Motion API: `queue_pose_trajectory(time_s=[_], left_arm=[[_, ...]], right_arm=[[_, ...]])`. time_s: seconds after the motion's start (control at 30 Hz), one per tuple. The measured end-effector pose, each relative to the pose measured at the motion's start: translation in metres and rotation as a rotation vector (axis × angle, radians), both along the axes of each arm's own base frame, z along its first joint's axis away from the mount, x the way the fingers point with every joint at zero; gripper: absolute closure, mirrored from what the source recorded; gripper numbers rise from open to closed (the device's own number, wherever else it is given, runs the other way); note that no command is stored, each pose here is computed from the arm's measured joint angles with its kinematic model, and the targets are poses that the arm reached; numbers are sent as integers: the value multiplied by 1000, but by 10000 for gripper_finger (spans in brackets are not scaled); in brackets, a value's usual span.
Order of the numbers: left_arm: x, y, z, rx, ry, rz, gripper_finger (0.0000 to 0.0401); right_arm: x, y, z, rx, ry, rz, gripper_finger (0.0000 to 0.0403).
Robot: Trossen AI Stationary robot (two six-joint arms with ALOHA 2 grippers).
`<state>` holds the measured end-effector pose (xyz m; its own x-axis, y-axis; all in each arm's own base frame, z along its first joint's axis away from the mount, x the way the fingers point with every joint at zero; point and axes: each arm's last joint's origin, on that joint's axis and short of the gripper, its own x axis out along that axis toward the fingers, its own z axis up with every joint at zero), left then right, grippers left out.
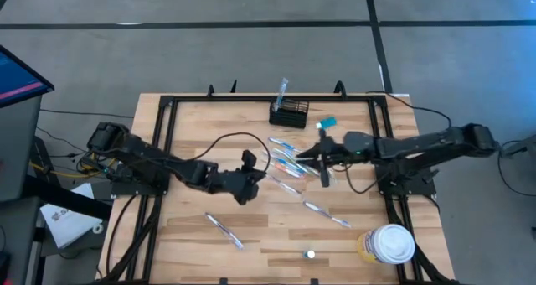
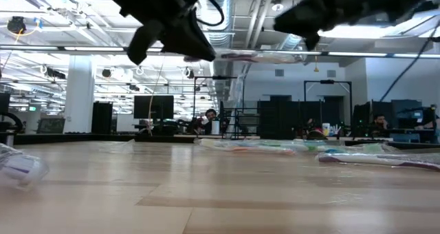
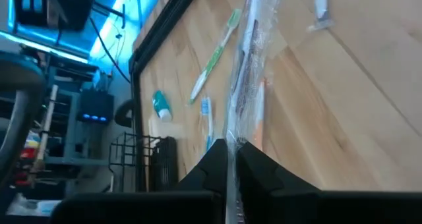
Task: Pick & Place toothbrushing station
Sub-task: Put the top violet toothbrush into the mesh organizer
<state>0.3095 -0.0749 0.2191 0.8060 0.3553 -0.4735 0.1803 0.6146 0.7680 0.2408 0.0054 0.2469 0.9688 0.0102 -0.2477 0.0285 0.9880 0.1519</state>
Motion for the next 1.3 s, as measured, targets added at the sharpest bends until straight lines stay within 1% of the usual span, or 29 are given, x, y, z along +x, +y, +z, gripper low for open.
queue_pose_trajectory(time_s=[0.1,0.17,0.23,0.33,0.47,0.7,0.87,1.0,1.17,1.3], left_arm=[[-4,-14,0,23,-7,-16,394],[-7,-22,1,51,-17,-5,394],[-11,-29,1,87,-26,10,393],[-17,-40,0,156,9,-15,393],[-25,-51,-2,214,23,-11,393],[-33,-59,-4,269,41,-4,393],[-35,-60,-4,296,52,12,393],[-35,-59,-5,296,53,12,392],[-35,-59,-5,302,63,11,392],[-35,-59,-6,303,66,11,392]], right_arm=[[23,3,0,37,36,85,332],[38,5,-1,53,57,131,332],[52,6,-2,63,78,159,332],[70,7,-5,75,133,184,332],[86,8,-4,90,218,189,332],[113,14,-5,182,244,344,332],[127,16,-9,216,283,410,332],[135,17,-14,223,328,416,332],[137,18,-11,195,328,446,330],[136,17,-9,192,329,443,311]])
